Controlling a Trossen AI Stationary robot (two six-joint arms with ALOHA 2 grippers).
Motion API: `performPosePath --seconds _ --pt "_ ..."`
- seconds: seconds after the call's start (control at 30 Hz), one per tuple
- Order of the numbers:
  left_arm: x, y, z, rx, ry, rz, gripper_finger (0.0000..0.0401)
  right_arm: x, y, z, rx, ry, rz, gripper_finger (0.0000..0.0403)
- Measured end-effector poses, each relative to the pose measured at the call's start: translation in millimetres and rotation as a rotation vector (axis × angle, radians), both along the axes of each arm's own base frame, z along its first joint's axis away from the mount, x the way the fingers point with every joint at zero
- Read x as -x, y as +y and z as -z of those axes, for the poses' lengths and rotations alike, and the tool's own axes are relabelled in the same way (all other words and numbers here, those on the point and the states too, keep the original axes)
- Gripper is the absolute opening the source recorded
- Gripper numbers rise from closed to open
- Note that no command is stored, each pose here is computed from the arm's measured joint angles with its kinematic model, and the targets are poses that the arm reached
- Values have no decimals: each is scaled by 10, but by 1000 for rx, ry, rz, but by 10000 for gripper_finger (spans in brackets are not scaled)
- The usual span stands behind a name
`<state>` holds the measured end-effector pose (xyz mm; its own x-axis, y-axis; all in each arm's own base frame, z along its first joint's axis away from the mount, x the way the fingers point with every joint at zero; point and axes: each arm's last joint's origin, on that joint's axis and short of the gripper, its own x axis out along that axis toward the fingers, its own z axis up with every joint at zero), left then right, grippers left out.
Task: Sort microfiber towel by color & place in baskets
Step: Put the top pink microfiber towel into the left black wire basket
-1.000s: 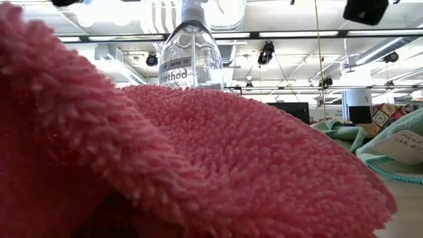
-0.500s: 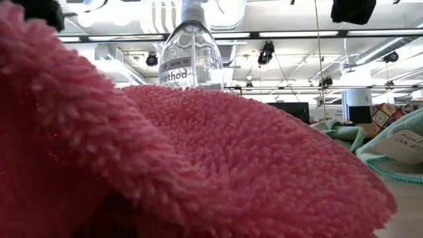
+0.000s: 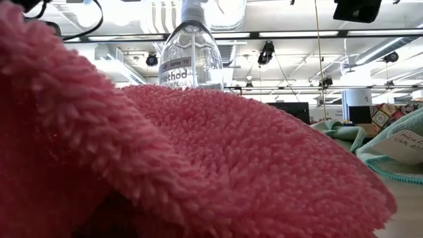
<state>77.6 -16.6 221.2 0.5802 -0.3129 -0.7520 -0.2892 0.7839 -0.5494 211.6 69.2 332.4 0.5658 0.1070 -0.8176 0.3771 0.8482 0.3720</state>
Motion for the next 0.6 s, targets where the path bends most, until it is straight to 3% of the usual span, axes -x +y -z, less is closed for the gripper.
performPosePath --seconds 0.33,0.6 --pt "7 -32 138 71 38 95 80 4 -2 3 6 5 -5 123" --pt "-33 -2 190 -36 58 23 80 18 -6 16 11 22 -5 123"
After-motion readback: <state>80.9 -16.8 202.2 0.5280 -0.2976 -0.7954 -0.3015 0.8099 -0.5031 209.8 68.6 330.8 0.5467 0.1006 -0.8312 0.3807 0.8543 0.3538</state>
